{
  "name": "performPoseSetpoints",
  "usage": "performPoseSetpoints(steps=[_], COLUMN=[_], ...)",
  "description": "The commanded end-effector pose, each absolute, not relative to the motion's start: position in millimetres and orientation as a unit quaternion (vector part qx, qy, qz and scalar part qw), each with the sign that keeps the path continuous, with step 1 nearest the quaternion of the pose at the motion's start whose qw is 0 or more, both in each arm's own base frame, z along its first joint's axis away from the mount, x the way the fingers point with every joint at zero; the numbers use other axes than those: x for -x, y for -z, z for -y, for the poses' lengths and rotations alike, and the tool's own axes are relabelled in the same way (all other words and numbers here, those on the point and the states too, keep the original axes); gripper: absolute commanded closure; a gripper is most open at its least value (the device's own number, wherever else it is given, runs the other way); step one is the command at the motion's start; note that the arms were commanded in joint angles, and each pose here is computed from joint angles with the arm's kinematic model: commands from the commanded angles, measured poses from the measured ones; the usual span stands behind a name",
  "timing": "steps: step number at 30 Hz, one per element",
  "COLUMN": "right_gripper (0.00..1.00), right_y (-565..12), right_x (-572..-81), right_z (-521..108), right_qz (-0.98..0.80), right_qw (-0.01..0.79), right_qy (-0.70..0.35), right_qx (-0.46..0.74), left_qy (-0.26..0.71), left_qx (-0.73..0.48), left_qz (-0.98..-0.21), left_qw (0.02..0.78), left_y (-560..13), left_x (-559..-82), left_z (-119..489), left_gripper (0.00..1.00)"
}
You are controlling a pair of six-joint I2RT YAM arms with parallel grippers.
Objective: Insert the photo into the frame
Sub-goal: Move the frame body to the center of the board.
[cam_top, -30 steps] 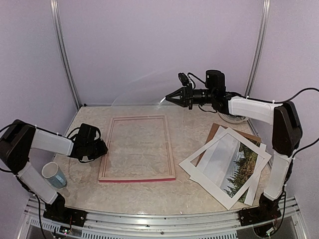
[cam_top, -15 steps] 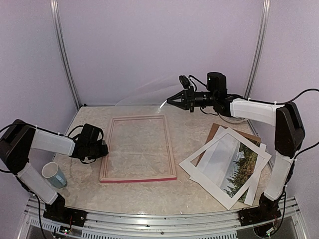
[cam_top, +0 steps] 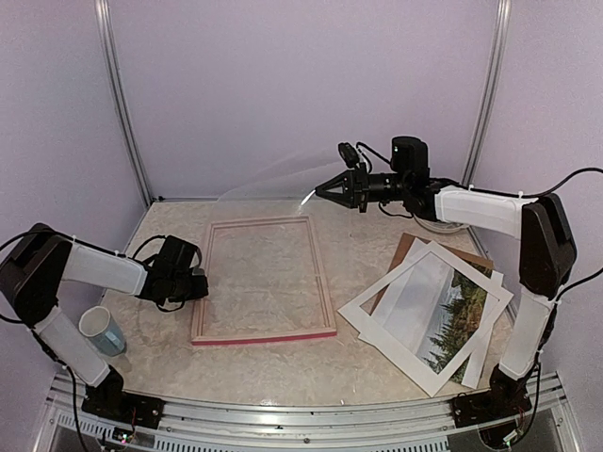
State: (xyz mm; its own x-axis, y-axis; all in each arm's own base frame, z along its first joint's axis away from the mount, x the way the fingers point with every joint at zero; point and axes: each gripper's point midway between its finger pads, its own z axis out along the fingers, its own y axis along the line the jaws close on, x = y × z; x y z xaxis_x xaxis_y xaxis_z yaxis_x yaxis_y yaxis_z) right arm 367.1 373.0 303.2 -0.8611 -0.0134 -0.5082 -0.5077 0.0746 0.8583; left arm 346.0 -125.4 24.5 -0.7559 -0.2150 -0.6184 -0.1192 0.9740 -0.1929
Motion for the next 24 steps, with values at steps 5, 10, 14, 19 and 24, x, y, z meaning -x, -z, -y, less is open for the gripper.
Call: performPoseSetpoints(steps=[5,10,14,19,24], right_gripper=[0.99,0.99,0.99,0.99,0.99], right_y=[-338,-337,-333,-332,-335], right_x=[-362,-362,-364,-364,-366], right_z=[-363,-359,-355,-354,-355], right_qz=[-0.680,-0.679,-0.678,-0.677,-0.671], right_qw=[0.222,0.224,0.224,0.224,0.227], right_qy=[-0.664,-0.664,-0.665,-0.667,-0.669], right_qx=[0.218,0.219,0.218,0.219,0.224], left_qy=[0.072,0.080,0.083,0.084,0.110], left_qx=[0.060,0.041,0.036,0.039,0.061], left_qz=[-0.944,-0.944,-0.941,-0.943,-0.930], left_qw=[0.315,0.318,0.327,0.319,0.345], left_y=[-15,-22,-29,-27,-49], left_x=[-329,-322,-319,-308,-305], left_z=[136,142,146,147,146], left_gripper=[0.95,0.95,0.95,0.87,0.67])
